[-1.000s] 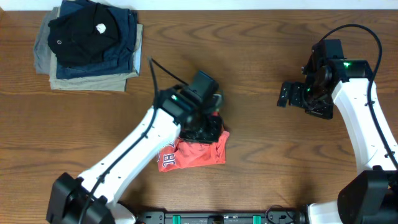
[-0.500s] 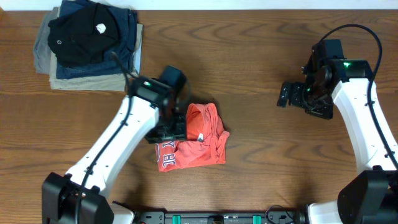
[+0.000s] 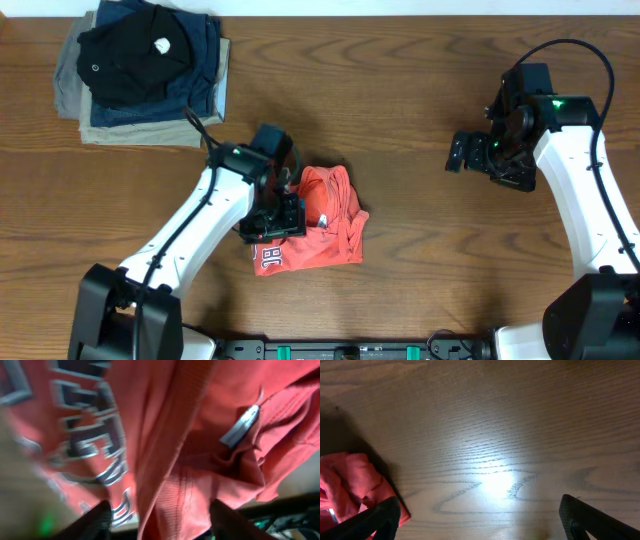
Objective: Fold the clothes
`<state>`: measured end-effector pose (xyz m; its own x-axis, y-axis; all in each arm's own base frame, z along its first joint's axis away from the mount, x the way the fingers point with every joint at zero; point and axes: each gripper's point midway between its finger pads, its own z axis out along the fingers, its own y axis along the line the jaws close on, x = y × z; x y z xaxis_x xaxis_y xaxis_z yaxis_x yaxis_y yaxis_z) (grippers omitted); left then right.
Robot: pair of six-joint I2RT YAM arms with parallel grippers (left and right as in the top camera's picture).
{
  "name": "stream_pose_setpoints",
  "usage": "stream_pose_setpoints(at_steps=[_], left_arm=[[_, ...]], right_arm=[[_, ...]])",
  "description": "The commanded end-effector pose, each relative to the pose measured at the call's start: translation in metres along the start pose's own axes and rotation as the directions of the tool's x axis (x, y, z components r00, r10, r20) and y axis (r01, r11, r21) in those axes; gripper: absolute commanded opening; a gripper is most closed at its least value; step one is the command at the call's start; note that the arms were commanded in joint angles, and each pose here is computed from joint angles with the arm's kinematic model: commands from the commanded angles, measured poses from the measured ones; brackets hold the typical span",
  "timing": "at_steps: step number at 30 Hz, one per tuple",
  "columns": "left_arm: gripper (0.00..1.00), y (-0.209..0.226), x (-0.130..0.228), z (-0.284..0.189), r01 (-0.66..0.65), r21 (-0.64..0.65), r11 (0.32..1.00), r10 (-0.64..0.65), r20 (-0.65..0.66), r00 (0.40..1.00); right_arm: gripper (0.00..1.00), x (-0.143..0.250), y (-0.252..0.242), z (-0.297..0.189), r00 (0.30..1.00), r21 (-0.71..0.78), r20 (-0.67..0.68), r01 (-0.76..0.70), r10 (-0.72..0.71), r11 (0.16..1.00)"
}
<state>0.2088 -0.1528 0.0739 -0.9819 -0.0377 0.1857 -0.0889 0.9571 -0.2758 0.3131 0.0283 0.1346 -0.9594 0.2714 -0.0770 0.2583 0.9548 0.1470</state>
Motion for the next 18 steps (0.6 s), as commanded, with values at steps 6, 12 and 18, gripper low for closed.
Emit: stream_pose_setpoints(at_steps=[6,12,18], left_arm=[[0.30,-0.018,0.004,0.010,-0.036,0.076,0.996,0.037,-0.016,0.999],[0.06,-0.030,0.003,0.012,-0.083,0.088,0.993,0.082,0.010,0.997],[0.06,-0.061,0.010,-0.003,-0.162,0.161,0.974,0.159,0.034,0.987]], right_arm=[[0.99,0.000,0.002,-0.002,1.000,0.004,0.006,0.020,-0.020,1.000],[0.99,0.000,0.002,-0.002,1.000,0.004,0.006,0.020,-0.020,1.000],[0.99,0.000,0.002,-0.002,1.000,0.004,0.006,0.020,-0.020,1.000]])
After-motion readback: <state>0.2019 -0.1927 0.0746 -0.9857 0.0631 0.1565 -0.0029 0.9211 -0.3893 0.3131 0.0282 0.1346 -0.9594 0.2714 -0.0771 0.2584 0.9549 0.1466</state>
